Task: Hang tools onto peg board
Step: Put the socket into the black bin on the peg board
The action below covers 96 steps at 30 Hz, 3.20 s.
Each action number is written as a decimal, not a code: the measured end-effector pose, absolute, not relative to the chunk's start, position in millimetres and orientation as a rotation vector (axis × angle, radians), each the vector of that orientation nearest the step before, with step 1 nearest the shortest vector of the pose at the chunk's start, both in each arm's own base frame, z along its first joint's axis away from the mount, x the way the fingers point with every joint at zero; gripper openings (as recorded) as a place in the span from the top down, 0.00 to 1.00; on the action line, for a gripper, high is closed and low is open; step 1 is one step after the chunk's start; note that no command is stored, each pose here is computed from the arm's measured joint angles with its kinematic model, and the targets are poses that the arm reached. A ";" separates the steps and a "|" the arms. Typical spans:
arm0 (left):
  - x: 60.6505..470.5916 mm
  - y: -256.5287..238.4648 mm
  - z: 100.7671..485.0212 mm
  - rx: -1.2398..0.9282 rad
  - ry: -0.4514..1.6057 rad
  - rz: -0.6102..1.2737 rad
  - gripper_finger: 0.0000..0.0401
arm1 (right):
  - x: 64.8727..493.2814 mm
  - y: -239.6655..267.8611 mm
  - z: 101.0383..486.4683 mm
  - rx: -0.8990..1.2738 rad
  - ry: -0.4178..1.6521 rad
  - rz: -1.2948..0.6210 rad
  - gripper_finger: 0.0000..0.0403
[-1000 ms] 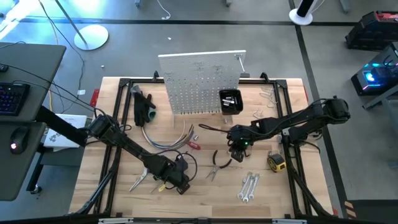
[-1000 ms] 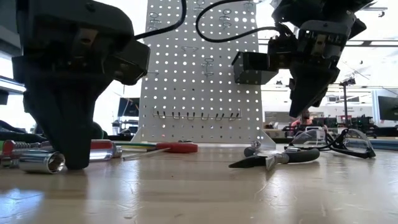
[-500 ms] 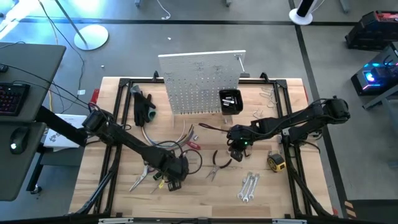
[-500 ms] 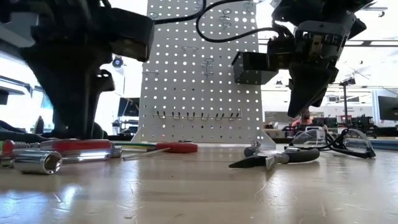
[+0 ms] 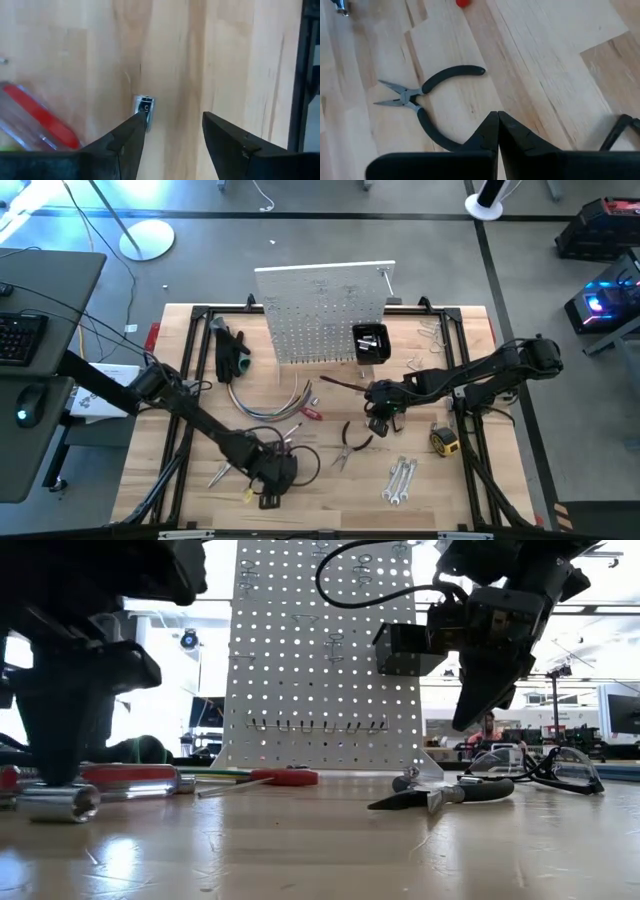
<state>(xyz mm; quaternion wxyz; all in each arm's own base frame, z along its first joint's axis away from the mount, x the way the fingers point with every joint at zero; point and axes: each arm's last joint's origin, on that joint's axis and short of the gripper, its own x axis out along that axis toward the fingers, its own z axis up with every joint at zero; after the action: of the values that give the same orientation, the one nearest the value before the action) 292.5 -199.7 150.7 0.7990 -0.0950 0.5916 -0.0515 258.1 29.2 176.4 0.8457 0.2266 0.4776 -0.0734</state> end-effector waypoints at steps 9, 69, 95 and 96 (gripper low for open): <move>298.1 -187.5 139.0 -0.129 1.271 -0.024 0.52 | 258.1 29.1 176.2 0.455 1.008 -0.148 1.00; 422.6 66.9 315.6 -0.189 0.249 0.359 0.89 | 175.8 12.0 307.6 0.500 0.271 -0.201 1.00; 432.7 73.3 336.2 0.033 0.399 0.254 0.56 | 173.7 6.7 315.8 0.522 0.140 -0.360 0.99; 427.2 69.7 343.3 0.012 0.396 0.237 0.56 | 173.8 6.8 316.2 0.508 0.140 -0.353 0.98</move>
<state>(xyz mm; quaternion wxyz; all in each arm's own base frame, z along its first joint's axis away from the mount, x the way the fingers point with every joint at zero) 427.2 69.7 343.3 0.9735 0.0060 0.1961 0.1176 173.8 6.8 316.2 0.9501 0.2499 0.0691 -0.1735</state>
